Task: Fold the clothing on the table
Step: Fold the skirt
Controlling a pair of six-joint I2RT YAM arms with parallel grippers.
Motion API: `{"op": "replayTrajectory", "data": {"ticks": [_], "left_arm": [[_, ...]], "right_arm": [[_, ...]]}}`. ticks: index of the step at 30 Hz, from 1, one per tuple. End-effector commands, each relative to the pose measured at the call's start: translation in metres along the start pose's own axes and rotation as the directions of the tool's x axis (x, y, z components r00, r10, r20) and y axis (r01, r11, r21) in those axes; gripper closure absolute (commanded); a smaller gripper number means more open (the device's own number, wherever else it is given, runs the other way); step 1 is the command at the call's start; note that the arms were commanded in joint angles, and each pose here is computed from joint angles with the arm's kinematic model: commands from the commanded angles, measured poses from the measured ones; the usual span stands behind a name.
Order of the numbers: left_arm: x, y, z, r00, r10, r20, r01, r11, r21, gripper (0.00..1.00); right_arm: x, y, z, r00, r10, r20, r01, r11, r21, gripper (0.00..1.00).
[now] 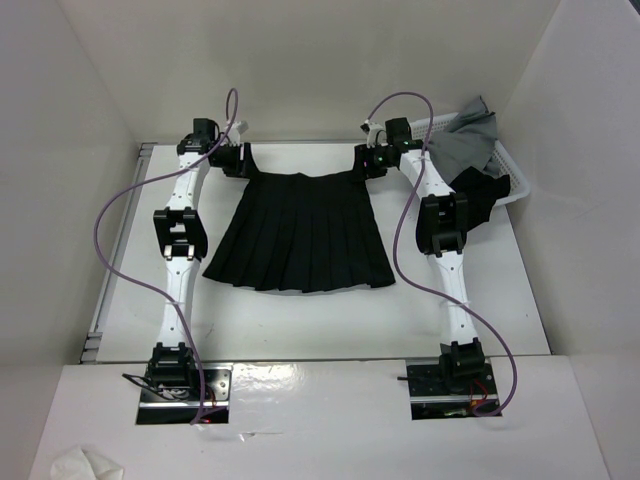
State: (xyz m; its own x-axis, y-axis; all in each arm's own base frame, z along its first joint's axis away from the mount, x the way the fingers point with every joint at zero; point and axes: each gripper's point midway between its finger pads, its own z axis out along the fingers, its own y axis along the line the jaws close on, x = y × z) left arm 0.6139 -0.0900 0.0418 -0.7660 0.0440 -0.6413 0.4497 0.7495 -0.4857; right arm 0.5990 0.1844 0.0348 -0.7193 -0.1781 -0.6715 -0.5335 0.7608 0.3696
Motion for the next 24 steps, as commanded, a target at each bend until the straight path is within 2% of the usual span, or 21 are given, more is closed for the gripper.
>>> {"op": "replayTrajectory", "data": {"ticks": [1,2,6,12,18,24], "left_arm": [[0.01,0.004,0.007,1.0,0.01,-0.018,-0.01,1.0,0.013,0.38],[0.015,0.002,0.013,1.0,0.009,-0.029,-0.009,1.0,0.02,0.36],[0.015,0.015,0.015,0.998,0.026,-0.053,-0.032,0.993,-0.116,0.35],[0.006,0.039,0.003,0.998,0.033,-0.049,-0.045,0.959,-0.28,0.35],[0.005,0.033,0.005,0.998,0.039,-0.053,-0.052,0.96,-0.274,0.35],[0.028,0.022,0.023,0.994,0.011,-0.108,-0.035,0.975,-0.221,0.39]], "right_arm": [[0.002,0.007,0.003,1.0,-0.005,-0.02,0.005,1.0,-0.015,0.43],[0.002,0.007,0.003,1.0,-0.005,-0.02,0.005,1.0,-0.015,0.43],[0.005,0.013,0.005,0.999,-0.006,-0.031,0.006,1.0,-0.022,0.43],[0.005,0.013,0.005,0.999,-0.006,-0.031,0.006,1.0,-0.022,0.43],[0.007,0.015,0.005,0.999,-0.001,-0.038,0.0,0.999,-0.032,0.43],[0.007,0.014,0.005,0.999,-0.01,-0.038,0.009,0.999,-0.032,0.43]]}}
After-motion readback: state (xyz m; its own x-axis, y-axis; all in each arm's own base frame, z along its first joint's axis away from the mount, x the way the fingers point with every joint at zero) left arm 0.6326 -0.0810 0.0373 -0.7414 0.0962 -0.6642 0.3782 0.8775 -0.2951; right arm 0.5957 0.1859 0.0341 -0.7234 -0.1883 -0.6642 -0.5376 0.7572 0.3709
